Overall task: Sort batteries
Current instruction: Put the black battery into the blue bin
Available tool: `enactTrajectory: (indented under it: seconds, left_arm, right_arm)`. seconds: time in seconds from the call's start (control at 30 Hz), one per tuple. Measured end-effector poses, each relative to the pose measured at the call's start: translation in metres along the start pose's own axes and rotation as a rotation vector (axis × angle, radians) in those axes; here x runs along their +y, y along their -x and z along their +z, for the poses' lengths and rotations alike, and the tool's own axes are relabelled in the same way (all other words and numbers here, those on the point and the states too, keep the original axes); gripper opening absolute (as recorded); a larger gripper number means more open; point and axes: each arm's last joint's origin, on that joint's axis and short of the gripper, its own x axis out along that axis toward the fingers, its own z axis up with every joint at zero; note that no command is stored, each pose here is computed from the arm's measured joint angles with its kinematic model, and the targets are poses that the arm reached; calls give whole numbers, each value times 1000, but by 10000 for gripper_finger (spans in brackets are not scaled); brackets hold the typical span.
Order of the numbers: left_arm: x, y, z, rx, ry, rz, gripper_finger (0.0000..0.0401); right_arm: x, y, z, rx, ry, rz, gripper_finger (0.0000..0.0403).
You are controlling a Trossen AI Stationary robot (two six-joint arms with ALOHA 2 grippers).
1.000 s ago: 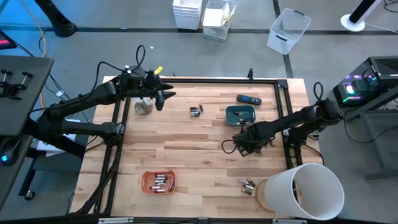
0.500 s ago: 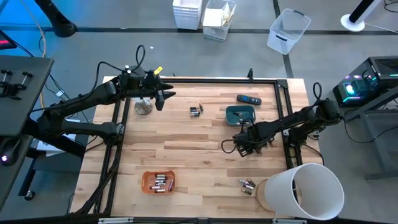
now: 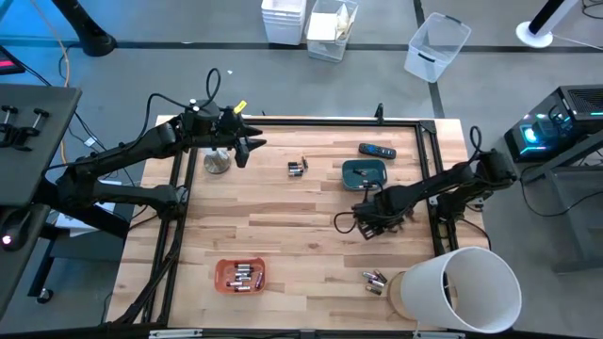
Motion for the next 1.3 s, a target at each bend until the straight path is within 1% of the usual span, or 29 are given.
enactTrajectory:
  seconds: [0.13,0.2,0.27,0.37,0.5,0.67,0.77,0.83,0.93,1.03,1.13,1.3]
  left_arm:
    - [0,0,0,3,1,1,170]
    - [0,0,-1,11,2,1,170]
    - [0,0,-1,14,2,1,170]
    - [0,0,-1,15,2,2,170]
    - [0,0,-1,15,2,2,170]
    - [0,0,-2,17,-5,1,170]
    - [0,0,-2,23,-4,2,170]
    - [0,0,-3,26,-4,2,170]
    - [0,0,-3,33,1,3,170]
    - [0,0,-4,43,5,4,170]
    - [0,0,-4,42,5,4,170]
    - [0,0,-4,39,0,4,170]
  right_arm:
    - [2,-3,1,10,16,-9,83]
    - [1,-3,1,3,20,-13,71]
    - [1,-3,1,-3,35,-15,69]
    - [3,-1,2,-8,90,-18,84]
    - [4,6,2,-18,197,-48,126]
    - [7,16,0,19,340,-64,176]
    - [10,18,-6,61,429,-38,190]
    - [14,18,-12,88,481,-5,193]
    - [17,17,-24,105,551,-1,193]
    - [17,15,-31,99,572,-19,193]
    - [15,11,-33,85,546,-40,193]
    - [5,-1,-34,98,535,-75,193]
